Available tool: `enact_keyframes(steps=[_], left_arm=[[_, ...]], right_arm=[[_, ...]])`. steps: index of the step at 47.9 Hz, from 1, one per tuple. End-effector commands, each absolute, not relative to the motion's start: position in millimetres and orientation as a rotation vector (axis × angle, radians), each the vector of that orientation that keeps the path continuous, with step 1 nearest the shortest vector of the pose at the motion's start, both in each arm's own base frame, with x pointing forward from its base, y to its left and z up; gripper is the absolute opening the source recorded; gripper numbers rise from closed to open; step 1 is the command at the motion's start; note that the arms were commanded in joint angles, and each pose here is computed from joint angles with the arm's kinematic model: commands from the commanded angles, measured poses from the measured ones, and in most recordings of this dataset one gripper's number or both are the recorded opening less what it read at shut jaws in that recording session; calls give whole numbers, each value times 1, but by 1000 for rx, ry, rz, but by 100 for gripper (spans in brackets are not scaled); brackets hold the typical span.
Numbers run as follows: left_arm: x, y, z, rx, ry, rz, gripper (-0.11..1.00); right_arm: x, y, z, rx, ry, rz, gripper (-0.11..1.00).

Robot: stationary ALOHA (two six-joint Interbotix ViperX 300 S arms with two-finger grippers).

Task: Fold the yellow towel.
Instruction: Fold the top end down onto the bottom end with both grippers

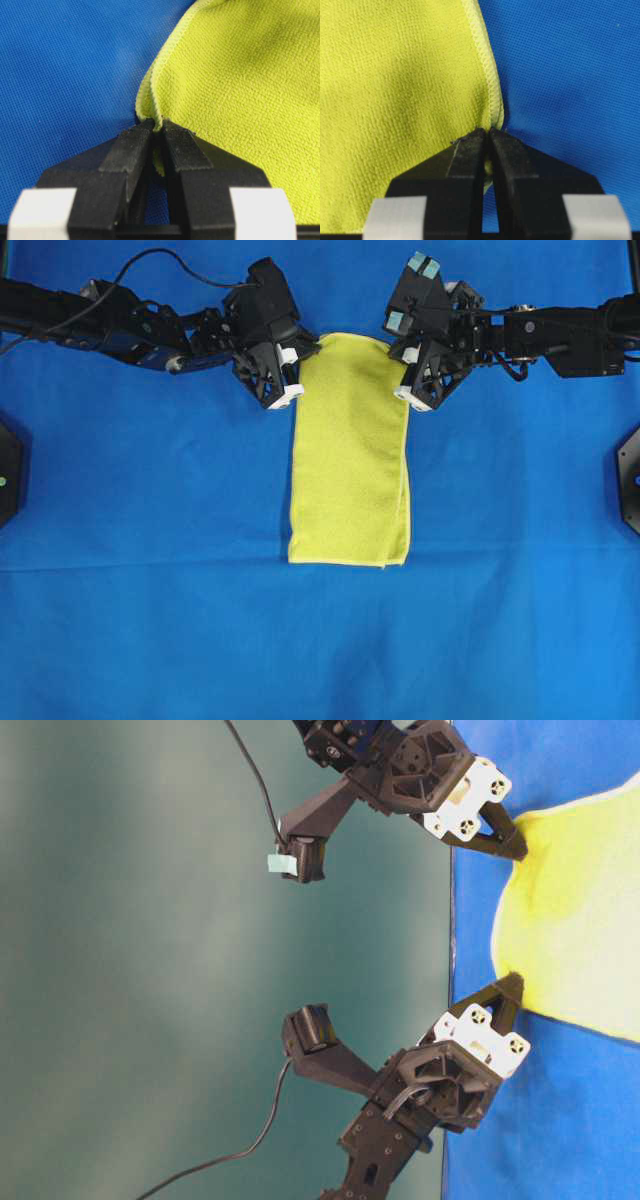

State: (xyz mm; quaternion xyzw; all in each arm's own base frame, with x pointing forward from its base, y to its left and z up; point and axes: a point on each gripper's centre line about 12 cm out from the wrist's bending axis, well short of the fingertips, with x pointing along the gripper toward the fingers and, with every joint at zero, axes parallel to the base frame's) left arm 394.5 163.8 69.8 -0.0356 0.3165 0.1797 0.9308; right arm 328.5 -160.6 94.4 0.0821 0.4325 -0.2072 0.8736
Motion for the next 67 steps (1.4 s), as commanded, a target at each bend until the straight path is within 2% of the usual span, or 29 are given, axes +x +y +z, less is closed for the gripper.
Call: enact_keyframes(steps=[1, 10, 27, 37, 48, 67], left_arm=[[398, 168, 98, -61, 589, 378, 6], [397, 173, 130, -46, 525, 392, 6], [393, 170, 132, -4, 537, 377, 6], [392, 136, 147, 72, 521, 292, 6], [382, 83, 161, 94, 498, 179, 6], [378, 1, 141, 67, 571, -10, 6]], right_arm=[[328, -170, 114, 160, 869, -466, 4], [325, -180, 141, 117, 838, -506, 4], [325, -178, 158, 113, 809, -521, 4], [318, -154, 174, 88, 827, -512, 3], [309, -113, 185, 110, 799, -447, 4], [307, -40, 173, 170, 817, -301, 4]])
